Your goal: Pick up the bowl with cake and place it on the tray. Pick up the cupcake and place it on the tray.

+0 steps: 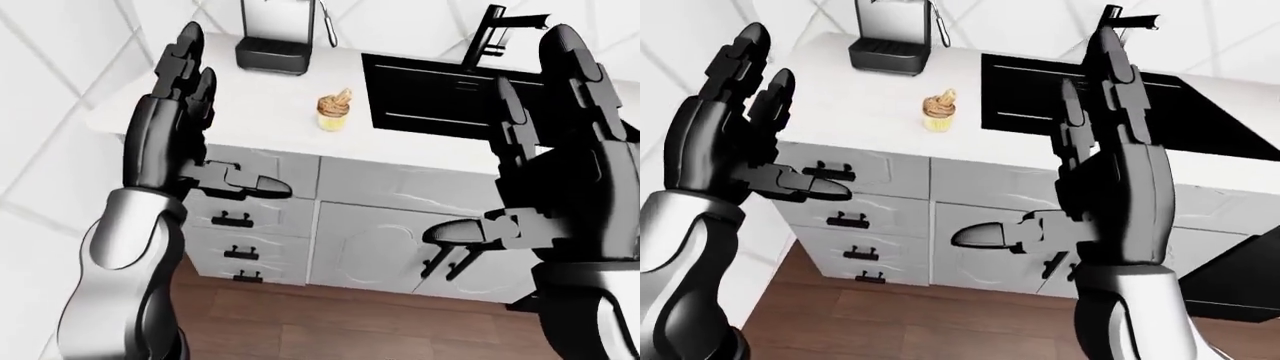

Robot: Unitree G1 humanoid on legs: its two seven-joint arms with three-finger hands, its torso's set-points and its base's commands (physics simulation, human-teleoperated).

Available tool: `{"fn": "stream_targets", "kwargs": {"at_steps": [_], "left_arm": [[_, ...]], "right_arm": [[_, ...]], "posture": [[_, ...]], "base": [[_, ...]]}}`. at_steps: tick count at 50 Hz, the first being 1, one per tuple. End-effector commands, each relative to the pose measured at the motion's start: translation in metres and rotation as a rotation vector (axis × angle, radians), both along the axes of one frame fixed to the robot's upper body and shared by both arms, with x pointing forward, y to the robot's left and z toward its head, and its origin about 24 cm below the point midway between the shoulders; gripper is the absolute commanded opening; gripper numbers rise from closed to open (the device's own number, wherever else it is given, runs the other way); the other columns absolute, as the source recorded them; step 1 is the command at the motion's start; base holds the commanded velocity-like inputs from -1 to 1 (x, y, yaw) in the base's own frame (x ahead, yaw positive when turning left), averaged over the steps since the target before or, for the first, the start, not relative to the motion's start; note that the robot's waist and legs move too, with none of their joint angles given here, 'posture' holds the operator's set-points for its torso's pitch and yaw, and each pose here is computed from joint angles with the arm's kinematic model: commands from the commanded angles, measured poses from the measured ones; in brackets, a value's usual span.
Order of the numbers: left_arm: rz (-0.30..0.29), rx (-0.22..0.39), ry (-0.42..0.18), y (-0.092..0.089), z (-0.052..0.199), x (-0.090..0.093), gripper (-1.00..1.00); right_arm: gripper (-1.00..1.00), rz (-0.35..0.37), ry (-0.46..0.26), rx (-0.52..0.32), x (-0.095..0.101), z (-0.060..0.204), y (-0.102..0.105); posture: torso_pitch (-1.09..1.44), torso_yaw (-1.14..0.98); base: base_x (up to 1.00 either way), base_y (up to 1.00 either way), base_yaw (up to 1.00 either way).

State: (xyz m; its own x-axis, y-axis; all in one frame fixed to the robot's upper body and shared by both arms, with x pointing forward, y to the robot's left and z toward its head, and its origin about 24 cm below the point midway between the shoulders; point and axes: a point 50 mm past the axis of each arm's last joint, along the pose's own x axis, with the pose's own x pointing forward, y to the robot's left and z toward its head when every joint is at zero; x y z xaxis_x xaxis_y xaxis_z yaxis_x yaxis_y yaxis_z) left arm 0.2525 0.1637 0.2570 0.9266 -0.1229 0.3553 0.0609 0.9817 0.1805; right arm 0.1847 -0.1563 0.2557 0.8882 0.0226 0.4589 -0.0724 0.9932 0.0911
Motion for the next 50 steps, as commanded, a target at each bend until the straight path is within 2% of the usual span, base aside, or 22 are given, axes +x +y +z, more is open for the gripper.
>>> {"fn": "stream_targets", "kwargs": {"at_steps": [1, 22, 50], "left_arm": [[-0.01, 0.007, -0.078, -0.0021, 0.0114, -0.0063, 1.0], [-0.014, 0.007, -0.068, -0.0027, 0.0072, -0.0045, 1.0], [-0.009, 0.008, -0.07, -0.0006, 0.0057, -0.004, 1.0]], "right_arm": [[1.0, -0.005, -0.059, 0.006, -0.004, 0.0071, -0.0014], [1.0, -0.007, -0.053, -0.002, -0.0037, 0.0032, -0.0012], [1.0, 0.0, -0.061, -0.021, -0.0029, 0.0046, 0.0028]], "posture": [[0.0, 0.0], [0.0, 0.0], [0.0, 0.0]], "base": [[0.0, -0.35, 0.0], [0.0, -0.81, 0.0], [0.08, -0.01, 0.0]]}}
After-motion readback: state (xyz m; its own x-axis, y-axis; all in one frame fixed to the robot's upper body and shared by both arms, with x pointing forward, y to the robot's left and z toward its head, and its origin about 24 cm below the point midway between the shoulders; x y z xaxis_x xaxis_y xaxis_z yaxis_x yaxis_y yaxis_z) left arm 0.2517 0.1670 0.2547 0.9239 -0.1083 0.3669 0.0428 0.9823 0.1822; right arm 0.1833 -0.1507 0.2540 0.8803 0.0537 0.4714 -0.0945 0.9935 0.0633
